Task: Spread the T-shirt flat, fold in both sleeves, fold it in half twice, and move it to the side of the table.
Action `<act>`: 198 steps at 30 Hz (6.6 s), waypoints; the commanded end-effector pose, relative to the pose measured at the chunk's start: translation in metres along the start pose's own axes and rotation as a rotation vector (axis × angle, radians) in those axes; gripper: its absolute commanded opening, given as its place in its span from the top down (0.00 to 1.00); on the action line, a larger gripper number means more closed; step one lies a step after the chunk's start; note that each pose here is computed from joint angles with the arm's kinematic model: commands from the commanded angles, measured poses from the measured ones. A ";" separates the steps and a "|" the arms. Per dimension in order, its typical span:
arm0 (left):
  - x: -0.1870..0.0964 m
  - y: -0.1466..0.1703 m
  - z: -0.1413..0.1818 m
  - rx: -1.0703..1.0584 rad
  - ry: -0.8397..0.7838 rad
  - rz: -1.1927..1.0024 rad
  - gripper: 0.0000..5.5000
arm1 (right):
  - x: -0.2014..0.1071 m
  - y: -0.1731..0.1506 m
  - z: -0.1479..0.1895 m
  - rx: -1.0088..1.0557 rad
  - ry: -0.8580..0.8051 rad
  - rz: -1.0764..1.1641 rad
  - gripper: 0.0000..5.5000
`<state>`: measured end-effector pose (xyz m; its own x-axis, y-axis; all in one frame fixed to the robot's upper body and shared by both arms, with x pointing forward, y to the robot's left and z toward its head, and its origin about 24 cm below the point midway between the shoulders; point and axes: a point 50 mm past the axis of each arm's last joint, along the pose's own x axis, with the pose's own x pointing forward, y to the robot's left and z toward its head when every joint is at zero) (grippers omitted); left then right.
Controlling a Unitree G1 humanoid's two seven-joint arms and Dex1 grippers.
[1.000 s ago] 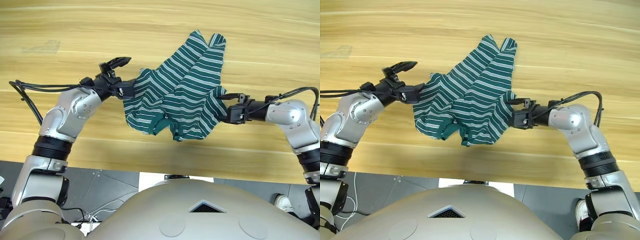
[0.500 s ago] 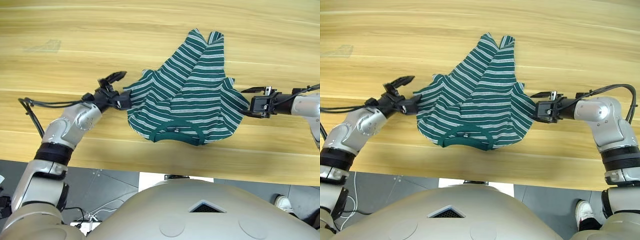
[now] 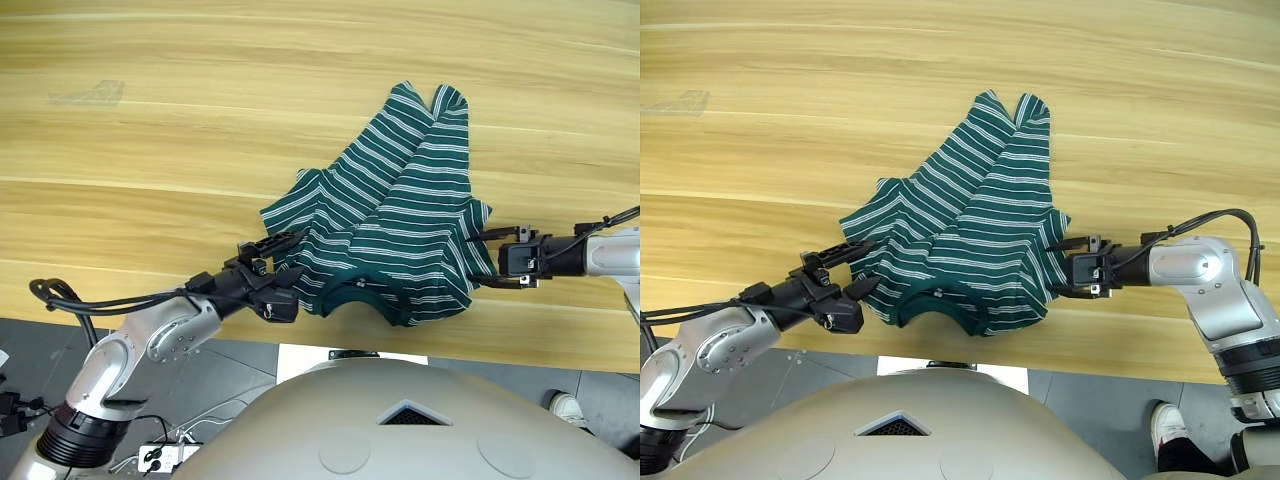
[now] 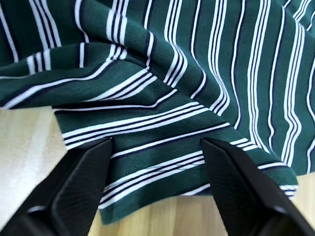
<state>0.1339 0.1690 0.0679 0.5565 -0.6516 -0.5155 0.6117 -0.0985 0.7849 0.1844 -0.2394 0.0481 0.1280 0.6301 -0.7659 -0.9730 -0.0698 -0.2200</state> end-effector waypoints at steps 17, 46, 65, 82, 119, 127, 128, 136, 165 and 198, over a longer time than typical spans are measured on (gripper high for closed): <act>0.065 0.153 -0.051 -0.264 -0.178 0.309 0.35 | -0.015 -0.099 0.044 0.071 -0.325 -0.318 0.40; 0.169 0.062 -0.104 -0.190 0.129 0.093 0.35 | 0.060 -0.113 0.001 -0.234 0.103 -0.360 0.40; 0.074 -0.005 -0.103 -0.239 0.155 0.171 0.35 | 0.052 -0.094 -0.014 -0.164 0.110 -0.351 0.40; 0.069 0.000 -0.057 -0.153 0.046 0.133 0.35 | 0.058 -0.029 0.006 -0.104 -0.039 0.040 0.40; 0.130 0.127 -0.123 -0.272 0.154 0.280 0.35 | 0.072 -0.186 0.024 -0.031 0.127 -0.751 0.40; 0.151 0.084 -0.117 -0.270 0.144 0.157 0.35 | 0.092 -0.158 -0.005 -0.027 0.301 -0.628 0.40; 0.151 0.080 -0.119 -0.294 0.145 0.159 0.35 | 0.091 -0.158 -0.006 -0.023 0.304 -0.638 0.40; 0.145 0.040 -0.124 -0.402 0.169 0.144 0.35 | 0.060 -0.164 -0.029 0.017 0.445 -0.791 0.40; 0.133 0.156 -0.137 -0.071 0.301 0.362 0.35 | 0.019 -0.191 0.069 0.035 -0.604 -1.290 0.40; 0.046 0.140 -0.054 -0.342 -0.104 1.034 0.35 | 0.117 -0.187 0.051 -0.294 0.369 -0.730 0.40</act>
<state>0.2748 0.1700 0.1436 0.8405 -0.3527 0.4113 -0.0107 0.7483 0.6633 0.3703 -0.0893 0.0364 0.7506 0.4071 -0.5205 -0.5773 0.0207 -0.8163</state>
